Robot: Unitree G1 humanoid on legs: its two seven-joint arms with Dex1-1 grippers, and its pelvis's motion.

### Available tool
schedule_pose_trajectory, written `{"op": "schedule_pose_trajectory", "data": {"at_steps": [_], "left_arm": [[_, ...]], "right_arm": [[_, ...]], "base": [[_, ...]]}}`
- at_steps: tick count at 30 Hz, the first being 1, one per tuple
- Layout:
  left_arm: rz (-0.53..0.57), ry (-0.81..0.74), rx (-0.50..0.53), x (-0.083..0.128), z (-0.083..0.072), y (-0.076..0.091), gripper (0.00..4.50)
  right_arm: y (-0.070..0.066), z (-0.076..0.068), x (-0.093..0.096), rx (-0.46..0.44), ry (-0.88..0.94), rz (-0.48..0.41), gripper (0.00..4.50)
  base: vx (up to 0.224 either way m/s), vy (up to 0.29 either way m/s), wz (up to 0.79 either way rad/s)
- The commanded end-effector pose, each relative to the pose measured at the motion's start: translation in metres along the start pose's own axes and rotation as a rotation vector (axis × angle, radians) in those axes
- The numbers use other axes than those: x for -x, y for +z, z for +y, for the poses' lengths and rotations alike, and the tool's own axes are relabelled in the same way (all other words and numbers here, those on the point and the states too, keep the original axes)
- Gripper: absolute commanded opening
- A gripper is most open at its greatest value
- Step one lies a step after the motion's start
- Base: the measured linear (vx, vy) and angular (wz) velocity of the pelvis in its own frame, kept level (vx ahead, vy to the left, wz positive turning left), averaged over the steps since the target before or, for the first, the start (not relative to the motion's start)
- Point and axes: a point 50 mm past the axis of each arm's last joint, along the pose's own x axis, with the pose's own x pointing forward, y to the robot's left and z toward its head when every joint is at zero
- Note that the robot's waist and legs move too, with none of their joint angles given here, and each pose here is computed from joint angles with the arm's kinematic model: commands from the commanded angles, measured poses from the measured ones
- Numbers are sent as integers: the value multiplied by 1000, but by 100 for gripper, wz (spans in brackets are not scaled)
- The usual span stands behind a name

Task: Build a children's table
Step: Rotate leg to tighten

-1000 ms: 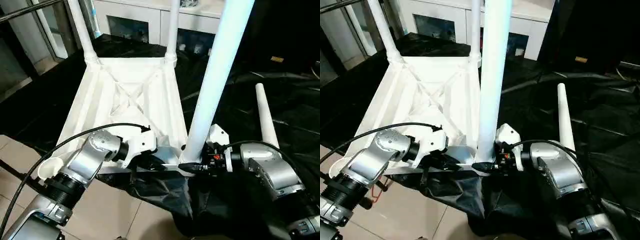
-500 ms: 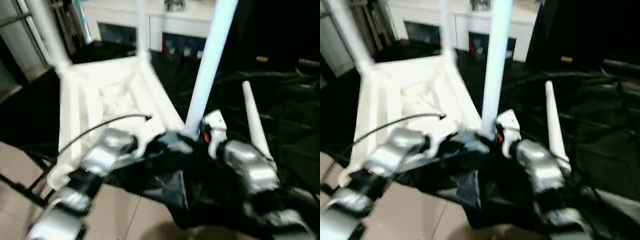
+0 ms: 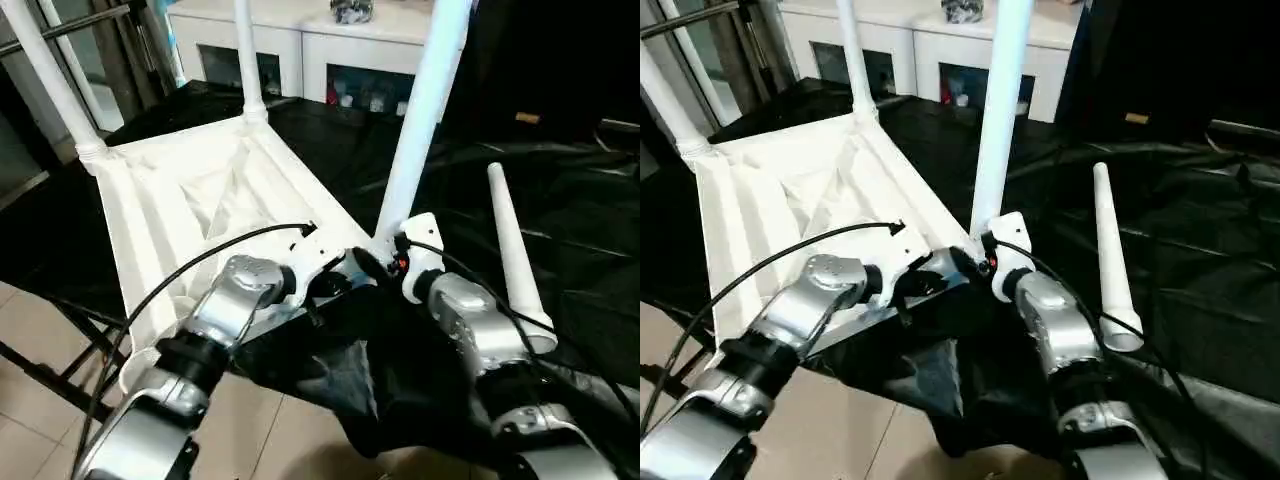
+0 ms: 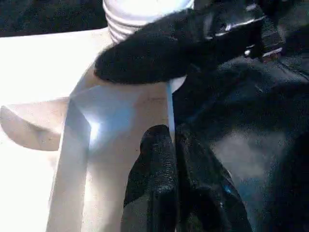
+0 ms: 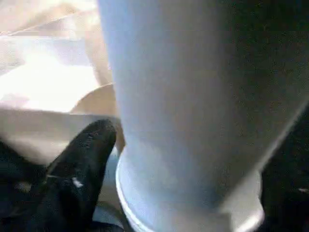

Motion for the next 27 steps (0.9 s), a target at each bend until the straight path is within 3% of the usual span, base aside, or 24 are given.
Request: {"op": "schedule_pose_trajectory", "data": {"at_steps": [1, 6, 12, 14, 27], "left_arm": [[-57, -187, -84, -10, -22, 15, 0], [-52, -299, -117, 5, -29, 3, 0], [-33, -356, -123, 19, -29, -6, 0], [-16, -390, -133, 27, -28, -10, 0], [-17, -349, -93, 29, -23, -11, 0]], "right_arm": [[-7, 21, -2, 13, 189, 26, 386], [2, 19, 25, 66, 396, 11, 386], [1, 19, 48, 110, 563, 62, 386], [-3, 20, 55, 121, 620, 109, 353], [-10, 28, 46, 75, 564, 106, 281]], "base": [[0, 0, 0], [0, 0, 0], [0, 0, 0], [0, 0, 0], [0, 0, 0]]}}
